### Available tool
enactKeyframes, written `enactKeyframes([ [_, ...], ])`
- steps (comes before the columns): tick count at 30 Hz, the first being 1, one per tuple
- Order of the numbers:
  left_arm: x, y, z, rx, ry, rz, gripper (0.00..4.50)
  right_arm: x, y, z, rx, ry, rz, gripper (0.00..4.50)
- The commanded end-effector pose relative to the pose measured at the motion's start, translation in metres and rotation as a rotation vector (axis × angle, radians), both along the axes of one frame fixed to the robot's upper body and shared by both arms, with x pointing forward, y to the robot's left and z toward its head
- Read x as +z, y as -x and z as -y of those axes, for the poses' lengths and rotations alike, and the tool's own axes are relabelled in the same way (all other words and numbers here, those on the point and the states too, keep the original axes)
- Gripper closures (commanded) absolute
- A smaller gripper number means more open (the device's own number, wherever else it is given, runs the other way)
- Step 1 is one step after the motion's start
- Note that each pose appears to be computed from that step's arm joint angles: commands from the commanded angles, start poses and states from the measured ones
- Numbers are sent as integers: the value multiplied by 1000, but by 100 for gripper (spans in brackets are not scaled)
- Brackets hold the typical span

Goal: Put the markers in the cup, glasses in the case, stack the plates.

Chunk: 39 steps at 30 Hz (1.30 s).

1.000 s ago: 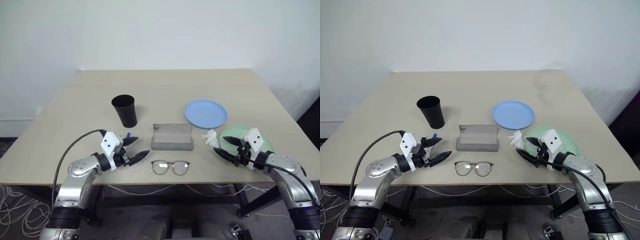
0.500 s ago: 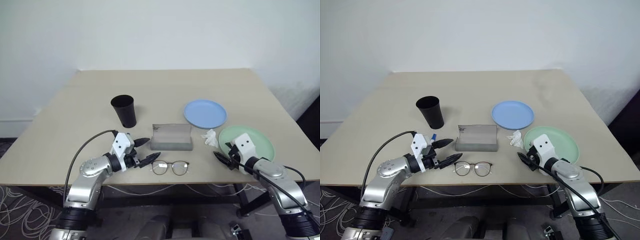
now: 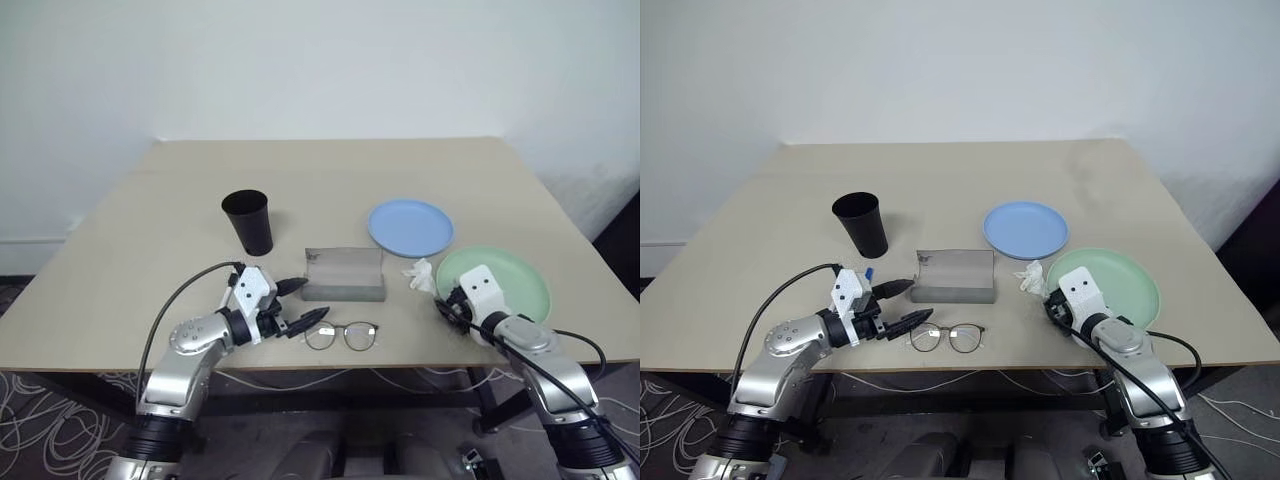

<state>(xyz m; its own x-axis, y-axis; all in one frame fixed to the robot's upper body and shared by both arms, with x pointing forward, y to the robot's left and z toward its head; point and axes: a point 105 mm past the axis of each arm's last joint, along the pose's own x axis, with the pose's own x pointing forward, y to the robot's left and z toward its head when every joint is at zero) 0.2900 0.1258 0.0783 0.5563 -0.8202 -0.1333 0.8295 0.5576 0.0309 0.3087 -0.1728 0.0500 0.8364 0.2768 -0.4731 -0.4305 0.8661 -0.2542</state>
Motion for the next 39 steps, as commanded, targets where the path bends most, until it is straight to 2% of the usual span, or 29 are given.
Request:
enactKeyframes([
  [1, 16, -2, 5, -22, 13, 61, 58, 18, -4, -4, 1, 21, 67, 348],
  [4, 16, -2, 7, -26, 13, 61, 58, 21, -3, -6, 7, 32, 75, 446],
  [13, 16, -3, 10, -32, 14, 63, 58, 30, -13, 13, -76, 130, 115, 446],
  [20, 16, -5, 11, -31, 14, 67, 58, 50, -34, 25, -112, 212, 212, 446],
  [23, 17, -6, 11, -31, 14, 68, 58, 61, -47, 18, -41, 225, 275, 446],
  [26, 17, -8, 11, -35, 13, 70, 58, 81, -66, -1, 133, 240, 379, 446],
  [30, 19, -11, 12, -37, 12, 77, 58, 94, -88, -23, 296, 158, 387, 446],
  [39, 22, -12, 10, -15, 12, 95, 58, 91, -120, -63, 537, 94, 366, 446],
])
